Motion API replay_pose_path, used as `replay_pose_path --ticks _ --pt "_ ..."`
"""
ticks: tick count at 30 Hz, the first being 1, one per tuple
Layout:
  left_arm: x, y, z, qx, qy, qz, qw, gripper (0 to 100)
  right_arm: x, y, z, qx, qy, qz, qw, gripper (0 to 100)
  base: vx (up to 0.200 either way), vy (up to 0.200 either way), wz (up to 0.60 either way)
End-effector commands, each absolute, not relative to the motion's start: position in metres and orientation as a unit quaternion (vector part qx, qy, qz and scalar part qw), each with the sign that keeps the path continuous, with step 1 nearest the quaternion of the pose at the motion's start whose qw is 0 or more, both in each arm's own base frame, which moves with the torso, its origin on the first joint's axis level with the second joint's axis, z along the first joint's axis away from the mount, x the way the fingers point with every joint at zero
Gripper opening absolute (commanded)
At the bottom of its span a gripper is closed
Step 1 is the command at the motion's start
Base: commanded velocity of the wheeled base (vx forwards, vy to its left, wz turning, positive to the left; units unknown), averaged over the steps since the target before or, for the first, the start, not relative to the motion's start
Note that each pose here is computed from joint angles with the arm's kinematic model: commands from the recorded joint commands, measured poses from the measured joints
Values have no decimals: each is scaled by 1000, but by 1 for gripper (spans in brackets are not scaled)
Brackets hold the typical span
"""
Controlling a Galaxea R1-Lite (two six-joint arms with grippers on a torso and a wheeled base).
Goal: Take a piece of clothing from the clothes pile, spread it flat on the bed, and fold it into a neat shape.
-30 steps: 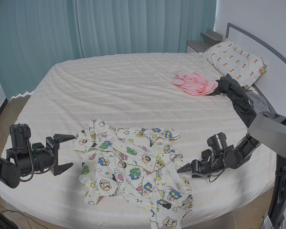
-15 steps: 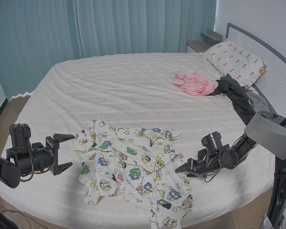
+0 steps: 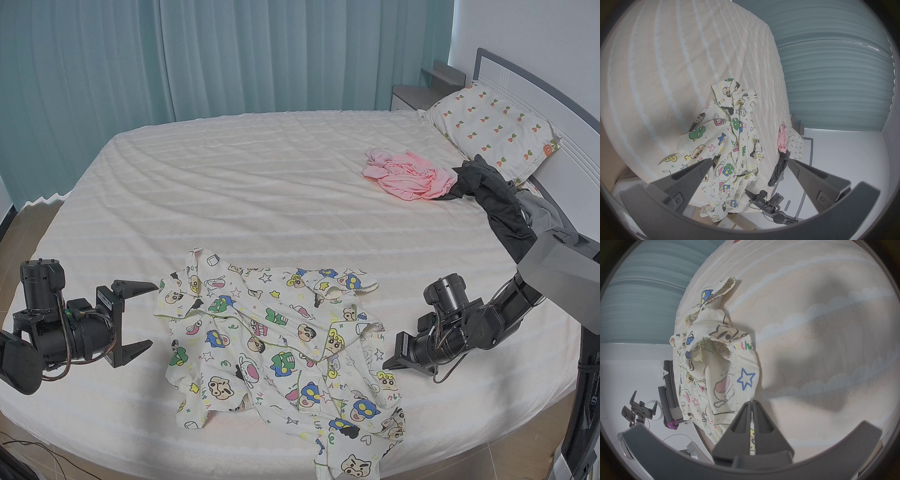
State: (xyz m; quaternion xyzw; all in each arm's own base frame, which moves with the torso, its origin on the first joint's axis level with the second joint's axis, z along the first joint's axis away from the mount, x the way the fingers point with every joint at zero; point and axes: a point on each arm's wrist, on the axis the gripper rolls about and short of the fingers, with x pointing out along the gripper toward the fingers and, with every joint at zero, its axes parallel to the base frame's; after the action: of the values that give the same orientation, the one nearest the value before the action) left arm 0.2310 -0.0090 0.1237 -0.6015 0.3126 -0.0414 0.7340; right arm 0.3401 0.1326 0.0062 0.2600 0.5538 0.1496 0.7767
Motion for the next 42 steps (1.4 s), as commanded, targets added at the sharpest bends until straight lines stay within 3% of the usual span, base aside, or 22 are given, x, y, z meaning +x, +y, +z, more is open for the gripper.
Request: replay_pose_path --ticks 1,9,42 --pt "231 -9 123 -602 313 -41 734 100 340 130 14 266 545 150 781 0 0 0 0" --pt "231 -9 123 -602 313 -41 734 100 349 103 35 306 511 124 794 0 0 0 0" --pt "233 -8 123 -600 306 -28 738 100 371 44 25 345 466 65 812 0 0 0 0"
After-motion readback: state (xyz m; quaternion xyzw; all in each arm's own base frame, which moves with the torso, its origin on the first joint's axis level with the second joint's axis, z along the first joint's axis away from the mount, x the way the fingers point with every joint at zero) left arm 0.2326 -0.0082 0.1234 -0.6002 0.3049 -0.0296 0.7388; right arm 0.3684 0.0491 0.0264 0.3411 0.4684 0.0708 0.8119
